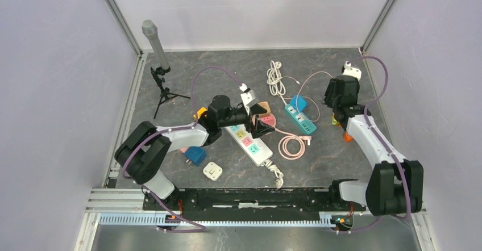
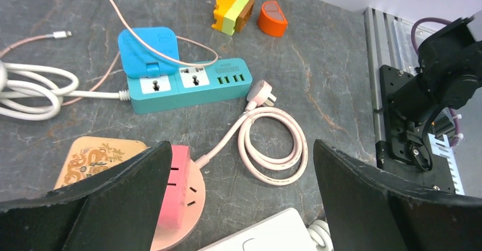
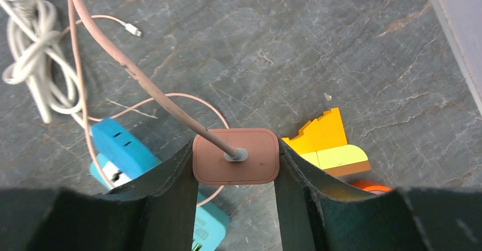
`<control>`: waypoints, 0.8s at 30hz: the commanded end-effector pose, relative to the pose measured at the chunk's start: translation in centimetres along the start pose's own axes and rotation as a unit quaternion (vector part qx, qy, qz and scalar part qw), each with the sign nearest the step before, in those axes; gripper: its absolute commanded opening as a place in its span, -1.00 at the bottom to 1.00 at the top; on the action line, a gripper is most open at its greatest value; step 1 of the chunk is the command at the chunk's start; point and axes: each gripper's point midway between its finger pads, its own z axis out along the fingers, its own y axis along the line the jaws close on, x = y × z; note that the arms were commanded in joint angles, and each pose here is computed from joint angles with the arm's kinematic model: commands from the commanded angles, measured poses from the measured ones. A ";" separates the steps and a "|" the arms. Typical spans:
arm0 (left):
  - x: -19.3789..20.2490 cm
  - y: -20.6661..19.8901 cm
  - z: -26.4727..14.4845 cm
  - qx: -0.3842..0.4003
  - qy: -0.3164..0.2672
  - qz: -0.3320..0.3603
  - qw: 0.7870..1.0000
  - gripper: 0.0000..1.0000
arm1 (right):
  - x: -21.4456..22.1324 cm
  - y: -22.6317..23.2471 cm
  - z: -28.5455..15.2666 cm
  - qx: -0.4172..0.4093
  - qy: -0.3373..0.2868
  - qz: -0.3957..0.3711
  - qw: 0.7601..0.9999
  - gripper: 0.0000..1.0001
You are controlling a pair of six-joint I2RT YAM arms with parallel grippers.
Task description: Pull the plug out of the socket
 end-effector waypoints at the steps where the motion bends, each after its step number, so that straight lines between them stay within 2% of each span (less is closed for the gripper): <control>1: -3.3 0.0 -1.7 -0.038 -0.037 0.023 0.998 1.00 | 1.2 -0.3 2.6 -0.032 0.030 0.021 0.999 -0.96; 4: -4.5 0.7 -3.2 -0.088 -0.040 0.027 0.995 1.00 | 2.5 -2.0 4.7 -0.027 0.058 0.044 0.997 -0.85; 10: -6.4 3.1 -6.1 -0.217 -0.012 -0.043 0.975 1.00 | 4.2 -2.8 7.5 -0.035 0.100 0.060 0.993 -0.51; 13: -6.1 4.4 -7.2 -0.264 0.017 -0.068 0.962 1.00 | 4.8 -2.4 8.3 -0.048 0.120 0.057 0.990 -0.23; 16: -6.1 5.3 -7.9 -0.278 0.008 -0.089 0.956 1.00 | 5.3 -2.3 8.5 -0.050 0.130 0.055 0.989 0.15; 18: -6.4 5.5 -8.2 -0.273 -0.009 -0.113 0.955 1.00 | 5.2 -2.4 8.3 -0.048 0.127 0.053 0.989 0.32; 24: -6.5 6.5 -9.1 -0.297 -0.021 -0.156 0.942 1.00 | 3.1 -2.7 7.2 -0.045 0.098 0.045 0.993 0.68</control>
